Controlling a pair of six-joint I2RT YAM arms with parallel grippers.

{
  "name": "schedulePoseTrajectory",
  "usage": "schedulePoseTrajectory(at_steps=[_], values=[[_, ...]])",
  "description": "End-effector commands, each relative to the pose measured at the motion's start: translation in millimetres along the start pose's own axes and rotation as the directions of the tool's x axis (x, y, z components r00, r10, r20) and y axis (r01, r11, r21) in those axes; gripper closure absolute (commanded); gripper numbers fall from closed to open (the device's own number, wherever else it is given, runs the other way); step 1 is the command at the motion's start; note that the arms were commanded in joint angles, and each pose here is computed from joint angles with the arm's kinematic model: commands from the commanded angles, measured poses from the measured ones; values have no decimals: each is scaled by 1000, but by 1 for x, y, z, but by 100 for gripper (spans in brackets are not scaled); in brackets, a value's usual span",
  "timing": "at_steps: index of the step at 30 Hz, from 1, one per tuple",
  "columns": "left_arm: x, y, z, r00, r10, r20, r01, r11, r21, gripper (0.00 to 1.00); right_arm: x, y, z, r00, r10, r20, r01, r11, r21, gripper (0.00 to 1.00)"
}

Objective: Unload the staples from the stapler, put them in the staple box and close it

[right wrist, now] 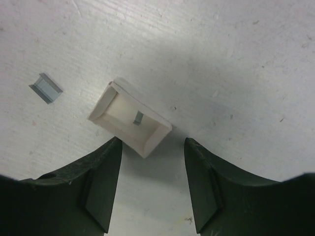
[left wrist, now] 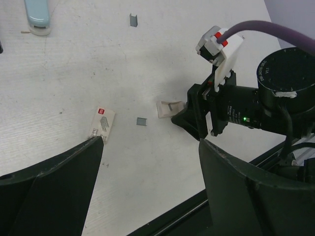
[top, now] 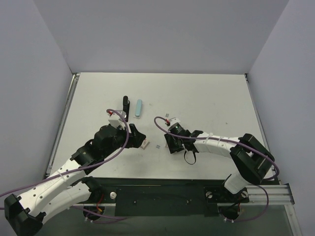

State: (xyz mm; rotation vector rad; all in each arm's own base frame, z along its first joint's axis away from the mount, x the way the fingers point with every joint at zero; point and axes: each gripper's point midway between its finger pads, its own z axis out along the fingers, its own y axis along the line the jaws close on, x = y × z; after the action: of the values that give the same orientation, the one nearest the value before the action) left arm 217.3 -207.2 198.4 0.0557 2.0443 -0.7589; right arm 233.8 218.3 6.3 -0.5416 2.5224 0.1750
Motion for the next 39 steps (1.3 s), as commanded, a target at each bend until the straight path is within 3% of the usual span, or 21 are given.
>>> schedulePoseTrajectory(at_steps=[1, 12, 20, 32, 39], values=[[-16, -17, -2, 999, -4, 52, 0, 998, 70, 11, 11, 2, 11, 996, -27, -83, 24, 999, -35, 52], [-7, -17, 1, 999, 4, 34, -7, 996, 89, 11, -21, 9, 27, 992, -112, -49, 110, 993, -47, 56], [-4, -14, -4, 999, 11, 37, -14, 996, 90, 11, -28, 5, 36, 982, -164, -92, 161, 986, -36, 63], [-4, -16, -13, 999, 0, 42, -5, 994, 114, 11, -26, 46, 35, 961, -243, -135, 201, 942, -268, 63], [-5, -16, -20, 999, -5, 46, 0, 993, 116, 11, -17, 55, 32, 958, -237, -163, 182, 938, -297, 62]])
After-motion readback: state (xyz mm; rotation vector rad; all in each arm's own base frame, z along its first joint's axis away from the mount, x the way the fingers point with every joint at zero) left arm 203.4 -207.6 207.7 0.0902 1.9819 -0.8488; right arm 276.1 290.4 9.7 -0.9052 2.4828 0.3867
